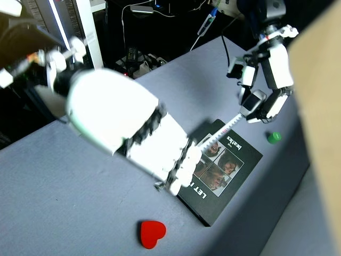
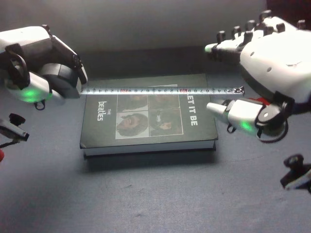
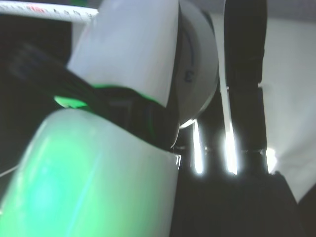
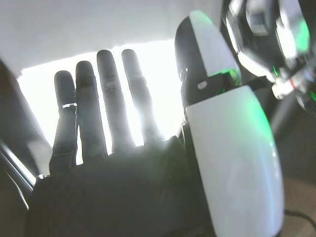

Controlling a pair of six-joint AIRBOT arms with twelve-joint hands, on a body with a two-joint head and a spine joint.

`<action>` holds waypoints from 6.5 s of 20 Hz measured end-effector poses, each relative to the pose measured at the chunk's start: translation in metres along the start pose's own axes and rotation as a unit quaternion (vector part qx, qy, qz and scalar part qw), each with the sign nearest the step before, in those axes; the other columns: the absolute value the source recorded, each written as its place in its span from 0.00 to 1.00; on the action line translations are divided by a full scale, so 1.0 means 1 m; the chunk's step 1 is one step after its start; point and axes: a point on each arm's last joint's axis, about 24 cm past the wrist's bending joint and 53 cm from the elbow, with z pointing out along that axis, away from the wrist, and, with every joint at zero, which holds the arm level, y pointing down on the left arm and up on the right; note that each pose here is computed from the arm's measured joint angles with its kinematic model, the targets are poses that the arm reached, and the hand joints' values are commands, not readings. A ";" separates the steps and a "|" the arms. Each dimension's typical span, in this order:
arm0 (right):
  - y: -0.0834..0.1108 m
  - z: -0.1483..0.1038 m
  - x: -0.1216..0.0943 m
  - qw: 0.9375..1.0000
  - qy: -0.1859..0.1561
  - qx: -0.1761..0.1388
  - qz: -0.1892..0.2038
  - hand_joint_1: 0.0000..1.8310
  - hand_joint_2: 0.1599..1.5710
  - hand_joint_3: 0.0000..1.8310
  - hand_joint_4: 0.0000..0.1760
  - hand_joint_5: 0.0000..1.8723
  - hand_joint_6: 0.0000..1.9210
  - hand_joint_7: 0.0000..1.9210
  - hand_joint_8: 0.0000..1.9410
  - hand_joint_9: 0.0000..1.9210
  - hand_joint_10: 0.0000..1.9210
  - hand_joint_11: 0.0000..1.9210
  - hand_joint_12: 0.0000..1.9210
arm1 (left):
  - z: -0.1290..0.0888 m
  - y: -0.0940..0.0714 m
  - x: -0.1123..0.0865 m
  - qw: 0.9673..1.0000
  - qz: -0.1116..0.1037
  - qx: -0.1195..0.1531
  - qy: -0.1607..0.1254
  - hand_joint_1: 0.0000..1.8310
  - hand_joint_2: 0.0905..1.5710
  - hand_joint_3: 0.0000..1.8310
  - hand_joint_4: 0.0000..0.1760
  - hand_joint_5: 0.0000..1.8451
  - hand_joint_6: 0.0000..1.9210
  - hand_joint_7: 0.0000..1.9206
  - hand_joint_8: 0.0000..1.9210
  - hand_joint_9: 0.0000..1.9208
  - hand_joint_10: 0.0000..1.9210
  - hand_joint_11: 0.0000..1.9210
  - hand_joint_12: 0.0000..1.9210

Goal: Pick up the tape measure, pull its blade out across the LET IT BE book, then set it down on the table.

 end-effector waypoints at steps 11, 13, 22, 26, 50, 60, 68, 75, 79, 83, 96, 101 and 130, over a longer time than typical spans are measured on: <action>-0.012 -0.012 0.020 0.997 0.019 0.006 0.079 0.21 0.74 0.01 0.00 0.18 0.00 0.18 0.00 0.14 0.00 0.00 0.44 | 0.027 0.031 0.016 0.999 -0.006 -0.033 0.014 0.75 0.69 0.00 0.00 0.52 0.45 0.47 0.52 0.53 0.61 0.56 0.47; -0.013 -0.013 0.027 0.996 0.032 0.005 0.081 0.17 0.75 0.01 0.00 0.17 0.00 0.17 0.00 0.14 0.00 0.00 0.45 | 0.029 0.036 0.018 0.999 0.001 -0.037 0.019 0.75 0.69 0.00 0.00 0.52 0.45 0.47 0.52 0.53 0.61 0.56 0.47; 0.003 -0.030 0.043 0.995 0.052 -0.012 0.083 0.00 0.72 0.00 0.36 0.07 0.00 0.08 0.00 0.06 0.00 0.00 0.29 | 0.034 0.052 0.019 0.998 0.009 -0.052 0.020 0.75 0.69 0.00 0.00 0.52 0.44 0.47 0.53 0.53 0.61 0.55 0.46; -0.016 -0.031 0.046 0.996 0.050 0.016 0.076 0.00 0.70 0.00 0.25 0.04 0.00 0.04 0.00 0.03 0.00 0.00 0.23 | 0.034 0.064 0.010 0.998 -0.003 -0.063 0.009 0.75 0.69 0.00 0.00 0.53 0.44 0.47 0.53 0.52 0.62 0.55 0.46; -0.030 -0.039 0.047 0.998 0.049 0.033 0.014 0.00 0.70 0.00 0.16 0.04 0.00 0.04 0.00 0.03 0.00 0.00 0.23 | 0.035 0.078 0.024 0.997 -0.002 -0.076 0.030 0.75 0.68 0.00 0.00 0.53 0.44 0.47 0.52 0.53 0.60 0.56 0.45; -0.031 -0.041 0.048 0.998 0.047 0.034 -0.005 0.00 0.69 0.00 0.15 0.05 0.00 0.04 0.00 0.04 0.00 0.00 0.28 | 0.034 0.079 0.025 0.997 -0.004 -0.077 0.032 0.75 0.69 0.00 0.00 0.53 0.45 0.47 0.52 0.53 0.61 0.55 0.45; -0.032 -0.042 0.048 0.998 0.046 0.034 -0.008 0.00 0.69 0.00 0.12 0.05 0.00 0.06 0.00 0.05 0.00 0.00 0.29 | 0.016 0.044 0.025 0.998 -0.017 -0.042 0.037 0.75 0.69 0.00 0.00 0.52 0.46 0.47 0.52 0.53 0.61 0.56 0.46; -0.027 -0.041 0.046 0.999 0.041 0.022 -0.007 0.00 0.69 0.00 0.12 0.04 0.00 0.04 0.00 0.03 0.00 0.00 0.22 | -0.026 0.035 0.030 0.998 -0.027 -0.039 0.039 0.75 0.69 0.00 0.00 0.53 0.45 0.47 0.53 0.53 0.61 0.56 0.45; -0.026 -0.041 0.046 0.999 0.041 0.021 -0.008 0.00 0.69 0.00 0.12 0.04 0.00 0.05 0.00 0.03 0.00 0.00 0.22 | -0.048 0.045 0.041 0.997 -0.018 -0.054 0.052 0.75 0.68 0.00 0.00 0.54 0.43 0.47 0.53 0.53 0.61 0.56 0.45; -0.026 -0.042 0.048 0.999 0.044 0.021 -0.009 0.00 0.69 0.00 0.11 0.05 0.00 0.06 0.00 0.05 0.00 0.00 0.26 | -0.055 0.053 0.056 0.995 -0.010 -0.066 0.070 0.75 0.68 0.00 0.00 0.54 0.43 0.47 0.53 0.53 0.61 0.57 0.45; -0.027 -0.043 0.048 0.999 0.044 0.022 -0.009 0.00 0.69 0.00 0.10 0.05 0.00 0.06 0.00 0.05 0.00 0.00 0.27 | -0.056 0.090 0.097 0.990 -0.007 -0.105 0.093 0.75 0.68 0.00 0.00 0.53 0.44 0.48 0.52 0.53 0.61 0.56 0.45; -0.027 -0.043 0.049 0.999 0.045 0.022 -0.009 0.00 0.69 0.00 0.10 0.05 0.00 0.06 0.00 0.05 0.00 0.00 0.25 | -0.053 0.103 0.100 0.990 -0.007 -0.112 0.086 0.75 0.68 0.00 0.00 0.53 0.44 0.47 0.52 0.53 0.61 0.55 0.44; -0.026 -0.043 0.051 0.998 0.051 0.019 -0.009 0.00 0.70 0.00 0.07 0.04 0.00 0.05 0.00 0.04 0.00 0.00 0.22 | -0.056 0.117 0.089 0.991 -0.033 -0.126 0.036 0.34 0.66 0.00 0.00 0.40 0.00 0.35 0.00 0.36 0.03 0.20 0.46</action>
